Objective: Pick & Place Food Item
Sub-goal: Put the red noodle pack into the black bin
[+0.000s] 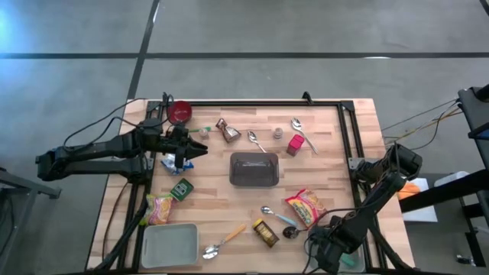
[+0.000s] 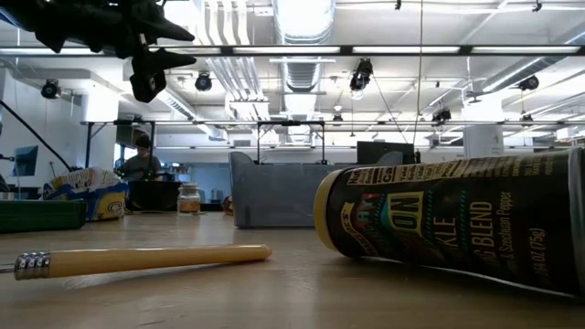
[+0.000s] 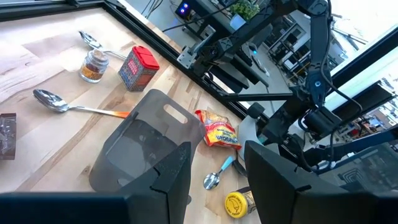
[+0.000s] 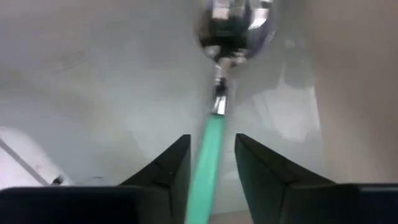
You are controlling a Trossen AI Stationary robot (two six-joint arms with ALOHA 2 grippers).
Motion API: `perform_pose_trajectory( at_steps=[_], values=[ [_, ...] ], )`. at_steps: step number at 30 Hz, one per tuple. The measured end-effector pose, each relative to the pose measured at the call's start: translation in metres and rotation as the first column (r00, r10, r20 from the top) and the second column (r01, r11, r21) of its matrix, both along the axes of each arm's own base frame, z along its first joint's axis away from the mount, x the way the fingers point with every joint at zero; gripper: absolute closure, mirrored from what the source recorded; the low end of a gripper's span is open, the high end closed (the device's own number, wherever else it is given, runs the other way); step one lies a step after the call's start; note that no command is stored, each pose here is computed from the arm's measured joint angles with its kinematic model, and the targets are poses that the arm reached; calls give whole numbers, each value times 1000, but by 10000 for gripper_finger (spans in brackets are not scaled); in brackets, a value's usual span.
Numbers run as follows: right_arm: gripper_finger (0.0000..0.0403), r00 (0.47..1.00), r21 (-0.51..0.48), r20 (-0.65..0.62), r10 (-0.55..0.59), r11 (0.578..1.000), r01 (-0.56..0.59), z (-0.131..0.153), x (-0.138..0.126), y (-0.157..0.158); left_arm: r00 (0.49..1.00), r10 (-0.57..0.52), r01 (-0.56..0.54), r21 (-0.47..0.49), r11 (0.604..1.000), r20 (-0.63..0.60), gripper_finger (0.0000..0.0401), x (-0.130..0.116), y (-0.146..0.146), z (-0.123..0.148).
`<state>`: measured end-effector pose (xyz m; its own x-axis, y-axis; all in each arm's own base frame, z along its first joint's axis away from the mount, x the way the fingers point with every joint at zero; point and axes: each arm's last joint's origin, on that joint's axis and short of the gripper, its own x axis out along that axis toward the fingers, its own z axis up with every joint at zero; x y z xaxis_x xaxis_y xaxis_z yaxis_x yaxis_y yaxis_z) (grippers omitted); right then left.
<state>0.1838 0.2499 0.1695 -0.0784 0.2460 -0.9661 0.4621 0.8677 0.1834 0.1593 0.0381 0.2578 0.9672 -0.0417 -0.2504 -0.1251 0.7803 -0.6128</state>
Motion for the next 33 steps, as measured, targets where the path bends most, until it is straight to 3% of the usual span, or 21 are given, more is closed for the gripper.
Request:
perform_pose_trajectory(
  at_steps=[5, 15, 20, 23, 27, 33],
  values=[
    [230, 1000, 13, 14, 18, 1000, -18, 5, 2, 2, 1000, 0, 0, 0, 1000, 0, 249, 0, 0, 0],
    [143, 995, 10, -64, -73, 997, 74, 4, -1, 1, 1000, -3, 3, 15, 1000, 1, 249, 0, 0, 0],
    [124, 991, 30, -91, -101, 994, 104, 12, -3, 0, 1000, -3, 3, 15, 1000, 1, 249, 0, 0, 0],
    [123, 993, 31, -58, -106, 994, 108, 29, -3, -2, 1000, -3, 3, 15, 1000, 1, 249, 0, 0, 0],
    [123, 990, -48, 7, -142, 989, 142, 57, -7, -12, 1000, -4, 4, 15, 1000, 0, 249, 0, 0, 0],
    [123, 925, -180, 239, -296, 922, 341, 99, -10, -41, 1000, 28, -28, 13, 1000, 1, 249, 0, 1, 0]
  ],
)
